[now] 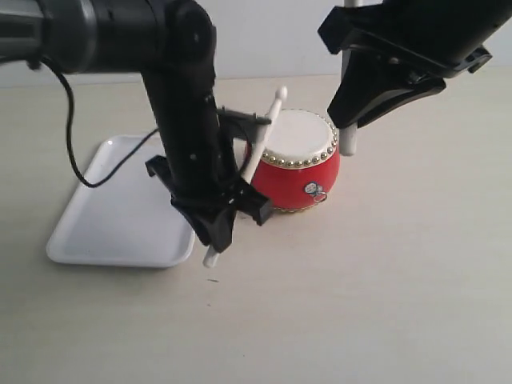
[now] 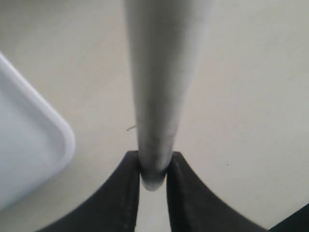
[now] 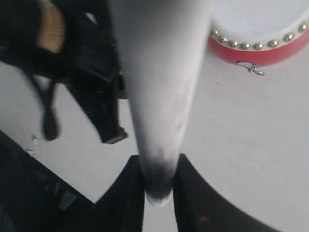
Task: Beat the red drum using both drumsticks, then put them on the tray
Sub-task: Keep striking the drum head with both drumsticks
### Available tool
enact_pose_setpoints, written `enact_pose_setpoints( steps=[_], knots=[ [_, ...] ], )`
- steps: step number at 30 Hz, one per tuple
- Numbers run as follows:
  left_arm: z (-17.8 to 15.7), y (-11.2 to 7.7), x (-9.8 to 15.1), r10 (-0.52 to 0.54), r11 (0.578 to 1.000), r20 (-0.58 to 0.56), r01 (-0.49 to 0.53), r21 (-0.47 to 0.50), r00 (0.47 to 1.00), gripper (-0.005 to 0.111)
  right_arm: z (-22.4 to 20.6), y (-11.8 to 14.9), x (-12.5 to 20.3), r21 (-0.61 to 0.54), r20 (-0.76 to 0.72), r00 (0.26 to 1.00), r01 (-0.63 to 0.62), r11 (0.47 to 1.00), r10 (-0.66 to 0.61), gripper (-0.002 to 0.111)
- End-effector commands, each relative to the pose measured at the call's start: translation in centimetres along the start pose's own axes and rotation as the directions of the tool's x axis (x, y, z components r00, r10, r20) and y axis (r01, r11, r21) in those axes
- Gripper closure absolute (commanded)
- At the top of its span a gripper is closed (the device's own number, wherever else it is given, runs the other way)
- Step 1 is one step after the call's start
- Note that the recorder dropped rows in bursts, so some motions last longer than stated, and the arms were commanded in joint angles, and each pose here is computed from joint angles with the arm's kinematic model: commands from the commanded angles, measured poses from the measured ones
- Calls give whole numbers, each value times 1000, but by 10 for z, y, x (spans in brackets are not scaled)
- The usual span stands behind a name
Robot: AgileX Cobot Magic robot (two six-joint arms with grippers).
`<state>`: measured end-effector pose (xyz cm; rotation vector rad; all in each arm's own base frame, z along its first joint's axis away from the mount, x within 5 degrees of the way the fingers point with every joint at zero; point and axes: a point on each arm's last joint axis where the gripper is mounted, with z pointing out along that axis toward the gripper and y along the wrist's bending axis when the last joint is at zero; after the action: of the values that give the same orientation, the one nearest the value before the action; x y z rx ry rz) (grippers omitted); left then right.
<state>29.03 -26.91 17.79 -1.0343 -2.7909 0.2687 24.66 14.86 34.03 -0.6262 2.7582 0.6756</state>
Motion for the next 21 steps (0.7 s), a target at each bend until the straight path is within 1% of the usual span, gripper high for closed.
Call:
enact_pose_setpoints(
  steps=[1, 4, 7, 10, 12, 17, 21],
  knots=[
    [19, 0, -5, -28, 998, -40, 30, 49, 999, 107, -16, 6, 5, 8, 46, 999, 29, 1000, -29, 108],
    [10, -6, -4, -37, 996, -16, 38, 86, 999, 107, -16, 5, 6, 20, 46, 998, 33, 999, -34, 108],
    [-4, -11, -1, -31, 994, 19, 29, 102, 999, 107, -15, 5, 5, 20, 42, 999, 31, 999, -32, 108],
    [-5, -10, 0, -25, 996, 23, 23, 89, 999, 107, -15, 5, 5, 20, 42, 999, 31, 999, -32, 108],
    [4, -7, -3, -28, 997, -3, 28, 75, 1000, 107, -15, 5, 5, 20, 42, 999, 31, 999, -32, 108],
    [35, -2, -8, -62, 993, -78, 69, 96, 995, 107, -15, 5, 5, 22, 42, 999, 32, 999, -33, 108],
    [37, -5, -9, -78, 988, -85, 88, 130, 993, 107, -15, 5, 5, 22, 42, 999, 32, 999, -33, 108]
  ],
)
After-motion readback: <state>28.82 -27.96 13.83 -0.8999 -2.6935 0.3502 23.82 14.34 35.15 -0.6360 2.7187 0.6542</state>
